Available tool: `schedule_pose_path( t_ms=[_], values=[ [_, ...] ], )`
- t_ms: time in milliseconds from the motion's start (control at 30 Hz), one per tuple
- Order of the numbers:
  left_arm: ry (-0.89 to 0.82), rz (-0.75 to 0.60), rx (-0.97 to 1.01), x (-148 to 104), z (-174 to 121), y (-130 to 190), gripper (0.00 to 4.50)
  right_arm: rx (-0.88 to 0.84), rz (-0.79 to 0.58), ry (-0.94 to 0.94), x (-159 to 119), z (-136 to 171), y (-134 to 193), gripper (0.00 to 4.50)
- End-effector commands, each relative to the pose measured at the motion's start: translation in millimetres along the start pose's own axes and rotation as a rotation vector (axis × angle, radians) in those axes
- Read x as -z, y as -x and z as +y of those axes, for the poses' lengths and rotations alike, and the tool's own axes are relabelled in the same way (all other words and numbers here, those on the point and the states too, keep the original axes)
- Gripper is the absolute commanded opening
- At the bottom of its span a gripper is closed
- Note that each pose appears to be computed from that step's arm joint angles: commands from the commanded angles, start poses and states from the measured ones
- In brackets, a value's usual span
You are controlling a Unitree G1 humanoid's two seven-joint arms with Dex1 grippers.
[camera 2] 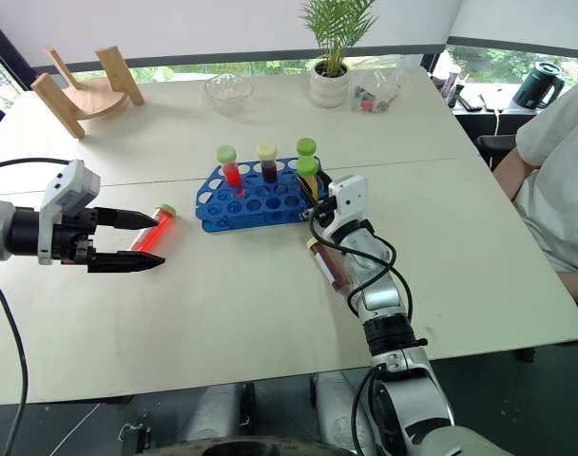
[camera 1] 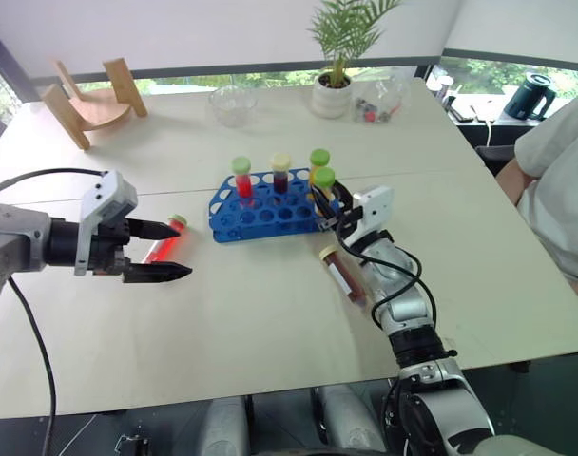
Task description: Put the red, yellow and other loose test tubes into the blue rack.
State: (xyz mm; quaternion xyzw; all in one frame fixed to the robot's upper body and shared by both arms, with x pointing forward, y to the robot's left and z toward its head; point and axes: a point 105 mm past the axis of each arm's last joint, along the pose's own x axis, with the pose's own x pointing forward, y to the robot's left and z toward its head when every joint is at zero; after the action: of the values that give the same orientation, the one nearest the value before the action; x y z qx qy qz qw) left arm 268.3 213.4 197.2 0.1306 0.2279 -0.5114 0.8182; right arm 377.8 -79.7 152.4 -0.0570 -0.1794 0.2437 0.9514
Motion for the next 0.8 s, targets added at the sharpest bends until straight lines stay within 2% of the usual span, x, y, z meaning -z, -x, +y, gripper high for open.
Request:
schedule_pose_path(
  t_ms=[33,200,233,400,533,700,800],
  values=[
    [-0.030,-0.018,-0.020,-6.4,1.3,6.6,4.50,0.006,-0.065,0.014,-16.9,-3.1,-3.4,0.84],
    [-0.030,-0.017,-0.016,-6.0,1.3,6.5,4.50,0.007,-0.058,0.009,-14.6,-0.5,0.9,0.84],
    [-0.030,-0.018,-0.015,-5.9,1.4,6.2,4.50,0.011,-0.057,0.009,-14.5,-1.3,1.3,1.86],
    [-0.029,-0.022,-0.008,-6.1,1.2,4.6,4.50,0.029,-0.064,0.030,-19.9,-8.6,1.9,4.41],
    [-0.030,-0.021,-0.010,-3.9,0.8,2.0,4.50,0.014,-0.080,0.059,-33.8,-13.9,5.7,4.47],
    [-0.031,-0.031,0.005,-2.9,-0.9,-5.5,4.50,-0.059,-0.081,0.118,-79.3,-35.5,21.8,4.47],
    [-0.047,-0.034,0.022,-4.8,-1.2,-11.0,4.50,-0.142,-0.012,0.086,-98.3,-51.2,29.8,4.47]
  ],
)
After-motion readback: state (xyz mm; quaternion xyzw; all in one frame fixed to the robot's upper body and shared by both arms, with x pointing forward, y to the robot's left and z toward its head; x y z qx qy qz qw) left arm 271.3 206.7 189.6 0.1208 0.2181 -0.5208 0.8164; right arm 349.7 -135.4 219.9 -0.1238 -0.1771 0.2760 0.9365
